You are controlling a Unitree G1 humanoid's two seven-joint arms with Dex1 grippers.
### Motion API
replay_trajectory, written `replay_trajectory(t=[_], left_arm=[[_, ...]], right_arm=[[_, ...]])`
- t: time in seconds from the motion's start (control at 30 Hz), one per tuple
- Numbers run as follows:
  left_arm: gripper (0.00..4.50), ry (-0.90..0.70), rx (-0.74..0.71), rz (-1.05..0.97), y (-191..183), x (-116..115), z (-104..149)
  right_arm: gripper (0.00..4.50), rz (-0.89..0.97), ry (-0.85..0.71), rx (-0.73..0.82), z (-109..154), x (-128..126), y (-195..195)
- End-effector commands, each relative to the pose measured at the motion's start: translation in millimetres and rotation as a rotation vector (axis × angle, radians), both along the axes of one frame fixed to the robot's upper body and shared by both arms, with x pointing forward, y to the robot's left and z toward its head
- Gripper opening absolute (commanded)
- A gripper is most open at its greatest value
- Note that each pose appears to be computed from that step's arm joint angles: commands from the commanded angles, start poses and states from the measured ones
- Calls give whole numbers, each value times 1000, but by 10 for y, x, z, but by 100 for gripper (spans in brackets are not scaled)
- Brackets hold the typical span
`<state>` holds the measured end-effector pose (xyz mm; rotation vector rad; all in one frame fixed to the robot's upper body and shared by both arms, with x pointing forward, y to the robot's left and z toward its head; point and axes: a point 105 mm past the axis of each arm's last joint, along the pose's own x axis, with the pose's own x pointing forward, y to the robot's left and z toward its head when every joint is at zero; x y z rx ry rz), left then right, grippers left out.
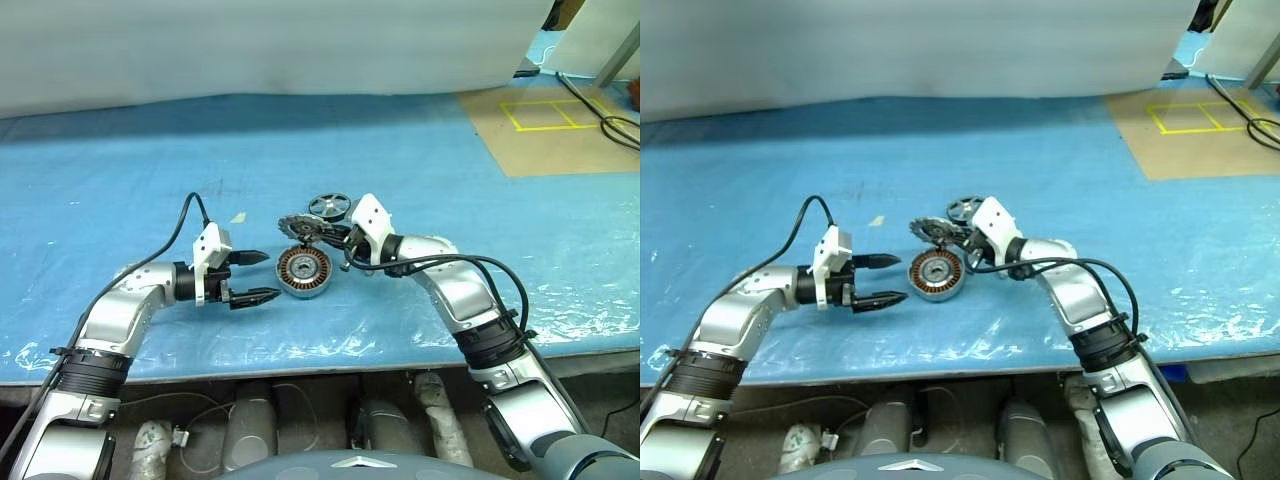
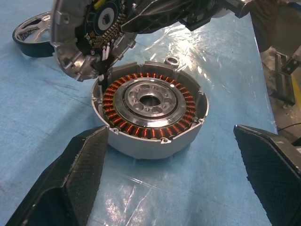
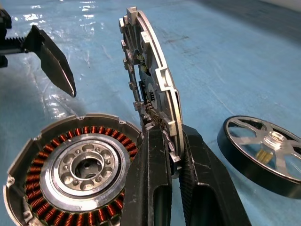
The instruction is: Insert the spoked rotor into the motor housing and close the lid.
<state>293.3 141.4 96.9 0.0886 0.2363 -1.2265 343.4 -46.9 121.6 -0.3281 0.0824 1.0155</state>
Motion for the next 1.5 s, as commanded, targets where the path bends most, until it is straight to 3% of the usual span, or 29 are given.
replay_trajectory(t=[0.03,0.43,0.63,0.97,1.33,1.5], left_arm=[[450,-33,4,-11,15,-23,43],[450,-32,-4,-5,-19,-1,23],[450,-28,-2,-9,-27,-7,20],[450,-30,2,-13,-13,-5,23],[450,-22,7,-15,7,-8,-20],[450,-22,5,-23,-4,-4,-17]], right_arm=[[2,16,-73,30,219,44,0],[2,40,-123,17,295,57,50],[186,78,-35,60,321,-27,64],[186,123,-6,58,381,-215,-10],[186,-109,9,34,323,-97,-672],[186,-100,70,-65,68,-280,-815]])
